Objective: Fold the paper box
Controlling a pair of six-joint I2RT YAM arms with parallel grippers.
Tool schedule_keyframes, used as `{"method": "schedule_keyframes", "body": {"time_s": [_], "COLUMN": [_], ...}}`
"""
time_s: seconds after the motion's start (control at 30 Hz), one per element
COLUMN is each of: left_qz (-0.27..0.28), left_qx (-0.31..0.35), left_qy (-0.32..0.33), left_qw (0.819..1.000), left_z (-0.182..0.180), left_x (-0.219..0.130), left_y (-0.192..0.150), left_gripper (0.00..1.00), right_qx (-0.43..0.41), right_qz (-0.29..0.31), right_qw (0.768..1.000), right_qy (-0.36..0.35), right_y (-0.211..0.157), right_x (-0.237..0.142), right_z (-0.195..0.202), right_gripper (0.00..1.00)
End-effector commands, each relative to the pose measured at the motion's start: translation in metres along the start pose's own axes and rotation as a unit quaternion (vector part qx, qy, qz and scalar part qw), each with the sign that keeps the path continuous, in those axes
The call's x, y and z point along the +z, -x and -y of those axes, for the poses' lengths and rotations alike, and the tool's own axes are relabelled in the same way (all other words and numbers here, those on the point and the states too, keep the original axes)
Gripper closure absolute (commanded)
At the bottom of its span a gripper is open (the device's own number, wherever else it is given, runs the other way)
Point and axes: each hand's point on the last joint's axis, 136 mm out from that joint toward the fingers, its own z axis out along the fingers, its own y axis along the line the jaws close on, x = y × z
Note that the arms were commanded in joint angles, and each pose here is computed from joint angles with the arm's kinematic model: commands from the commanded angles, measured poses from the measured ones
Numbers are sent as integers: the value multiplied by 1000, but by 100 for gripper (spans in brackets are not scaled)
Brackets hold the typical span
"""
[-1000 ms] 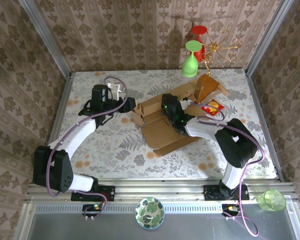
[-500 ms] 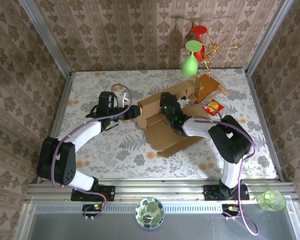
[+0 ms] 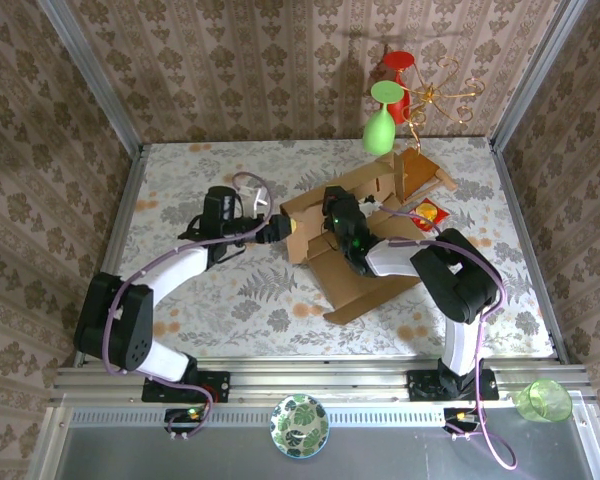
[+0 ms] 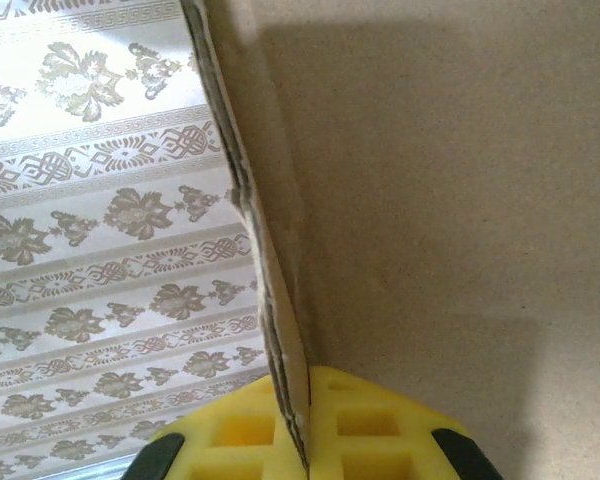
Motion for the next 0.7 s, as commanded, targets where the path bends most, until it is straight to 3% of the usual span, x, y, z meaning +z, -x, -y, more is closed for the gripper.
{"method": "schedule_keyframes", "body": {"time_s": [0.0, 0.37, 0.67], "left_qz": [-15, 0, -18], "left_qx": [38, 35, 43], "left_qy": [11, 18, 19], "left_qw": [999, 999, 999], "left_z": [-1, -16, -10], "left_x": [-3, 5, 27], "left_y": [-17, -27, -45], "left_gripper": [40, 38, 41], "right_qx": [-9, -14, -15], "right_qz": [8, 6, 6], "right_qw": [1000, 1000, 1000], "right_qy": [-15, -19, -22], "right_y": [5, 4, 4], "right_x": [1, -4, -6], "right_z": [18, 19, 21], "right_gripper": [100, 100, 100]}}
